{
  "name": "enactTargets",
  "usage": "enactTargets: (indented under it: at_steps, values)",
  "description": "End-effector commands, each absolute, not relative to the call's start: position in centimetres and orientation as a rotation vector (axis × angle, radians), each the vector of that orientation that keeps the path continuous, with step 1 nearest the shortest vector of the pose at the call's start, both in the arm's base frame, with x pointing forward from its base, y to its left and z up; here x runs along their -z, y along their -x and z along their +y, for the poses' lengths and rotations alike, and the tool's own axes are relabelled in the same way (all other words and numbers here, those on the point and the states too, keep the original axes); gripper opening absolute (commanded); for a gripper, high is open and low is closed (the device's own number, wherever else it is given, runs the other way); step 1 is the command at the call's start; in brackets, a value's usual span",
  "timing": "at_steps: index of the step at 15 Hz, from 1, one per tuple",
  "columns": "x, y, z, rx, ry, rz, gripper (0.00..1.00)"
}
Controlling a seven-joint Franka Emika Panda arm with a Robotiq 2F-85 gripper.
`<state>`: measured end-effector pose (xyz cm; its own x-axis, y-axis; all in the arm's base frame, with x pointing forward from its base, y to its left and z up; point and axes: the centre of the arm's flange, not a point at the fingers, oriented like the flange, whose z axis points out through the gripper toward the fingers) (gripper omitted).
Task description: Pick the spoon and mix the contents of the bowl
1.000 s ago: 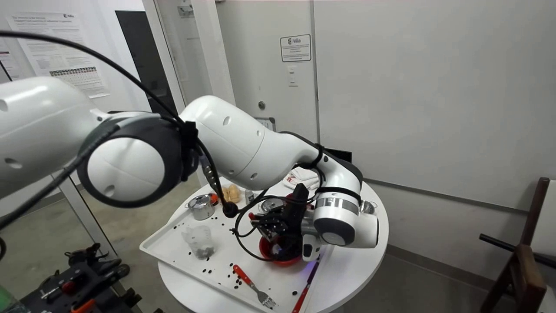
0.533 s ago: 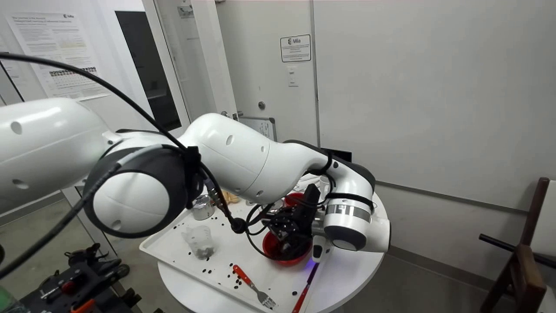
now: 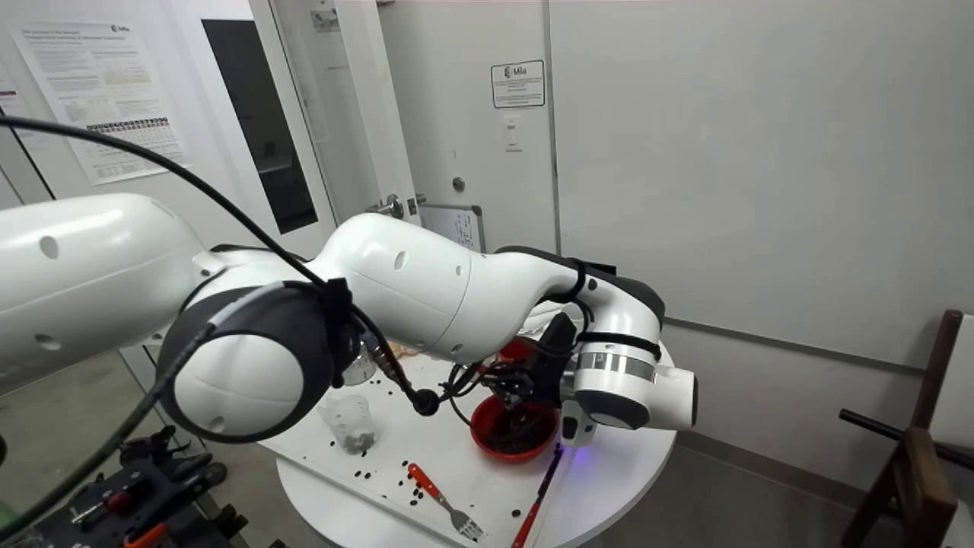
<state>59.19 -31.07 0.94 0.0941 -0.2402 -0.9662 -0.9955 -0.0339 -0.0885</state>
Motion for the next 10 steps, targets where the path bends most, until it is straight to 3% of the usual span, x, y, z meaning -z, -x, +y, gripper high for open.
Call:
enactTargets:
  at_steps: [1, 10]
  values:
    - [0.7, -61.9, -30.3, -1.109, 1.482, 1.224, 0.07]
    - [1.2, -59.7, -25.9, -1.361, 1.558, 1.060, 0.07]
